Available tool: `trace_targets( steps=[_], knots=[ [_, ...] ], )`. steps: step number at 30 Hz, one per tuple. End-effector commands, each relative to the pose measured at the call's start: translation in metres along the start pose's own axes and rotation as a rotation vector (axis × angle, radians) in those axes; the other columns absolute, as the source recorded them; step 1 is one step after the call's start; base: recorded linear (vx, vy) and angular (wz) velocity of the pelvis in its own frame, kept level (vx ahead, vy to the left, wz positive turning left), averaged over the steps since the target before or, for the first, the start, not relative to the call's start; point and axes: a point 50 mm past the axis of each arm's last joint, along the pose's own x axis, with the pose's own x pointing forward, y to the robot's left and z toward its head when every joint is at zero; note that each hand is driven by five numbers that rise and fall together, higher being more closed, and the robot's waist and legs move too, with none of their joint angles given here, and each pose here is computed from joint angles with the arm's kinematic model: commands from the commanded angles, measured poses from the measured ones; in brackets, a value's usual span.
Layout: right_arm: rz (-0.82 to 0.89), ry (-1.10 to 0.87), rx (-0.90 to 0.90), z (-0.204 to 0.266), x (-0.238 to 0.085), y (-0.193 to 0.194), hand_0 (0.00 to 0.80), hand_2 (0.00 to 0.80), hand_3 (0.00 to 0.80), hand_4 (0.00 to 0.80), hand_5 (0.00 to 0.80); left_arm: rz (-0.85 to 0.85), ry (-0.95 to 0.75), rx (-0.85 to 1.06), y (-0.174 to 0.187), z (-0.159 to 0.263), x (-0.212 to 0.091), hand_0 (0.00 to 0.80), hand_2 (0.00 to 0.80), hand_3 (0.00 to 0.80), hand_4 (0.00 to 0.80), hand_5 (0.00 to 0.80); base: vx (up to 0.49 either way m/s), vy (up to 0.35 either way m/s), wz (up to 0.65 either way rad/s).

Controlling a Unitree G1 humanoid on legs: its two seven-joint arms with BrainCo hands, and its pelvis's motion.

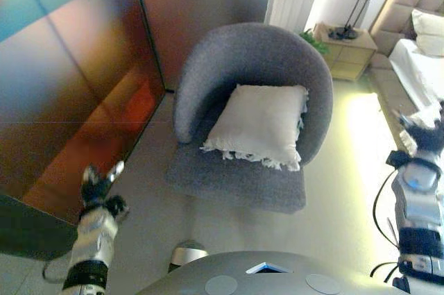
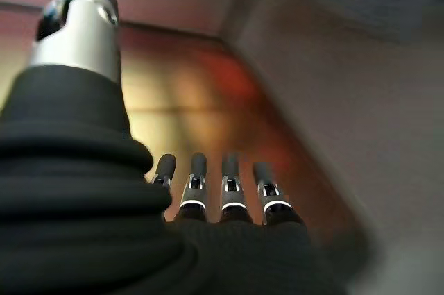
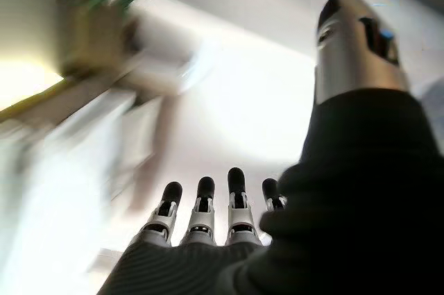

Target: Pick up the cushion and take it to the sofa

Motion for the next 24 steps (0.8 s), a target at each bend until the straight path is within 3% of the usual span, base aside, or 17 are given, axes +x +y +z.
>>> trace_targets(
  steps=[1,4,8,13,16,19,24],
  knots=[
    [-0.191,0.167,-0.007,-0.048,-0.019,-0.027,0.000,0.000,0.000,0.000,0.000,0.129,0.141,0.023,0.019,-0.037,-0.004,0.000,0.000,0.000,0.000,0.000,-0.152,0.005,-0.15],
    [-0.254,0.473,-0.083,-0.117,-0.060,-0.034,0.000,0.000,0.000,0.000,0.000,0.199,0.335,0.061,0.030,-0.069,-0.009,0.000,0.000,0.000,0.000,0.000,-0.129,0.005,-0.13],
    [-0.248,0.865,-0.190,-0.177,-0.113,-0.045,0.000,0.000,0.000,0.000,0.000,0.218,0.460,0.212,0.027,-0.091,-0.015,0.000,0.000,0.000,0.000,0.000,-0.106,-0.008,-0.17],
    [-0.020,1.287,-0.281,-0.208,-0.185,-0.029,0.000,0.000,0.000,0.000,0.000,0.155,0.654,0.273,0.009,-0.119,-0.031,0.000,0.000,0.000,0.000,0.000,-0.062,0.010,-0.15],
    [0.228,1.391,-0.352,-0.209,-0.208,-0.007,0.000,0.000,0.000,0.000,0.000,0.050,0.739,0.318,-0.008,-0.129,-0.039,0.000,0.000,0.000,0.000,0.000,-0.057,0.049,-0.08],
    [0.434,1.395,-0.399,-0.206,-0.208,0.006,0.000,0.000,0.000,0.000,0.000,-0.017,0.765,0.340,-0.020,-0.128,-0.040,0.000,0.000,0.000,0.000,0.000,-0.070,0.061,-0.02],
    [0.519,1.326,-0.462,-0.204,-0.194,0.010,0.000,0.000,0.000,0.000,0.000,-0.074,0.750,0.346,-0.032,-0.123,-0.037,0.000,0.000,0.000,0.000,0.000,-0.021,0.014,0.00]
  ],
)
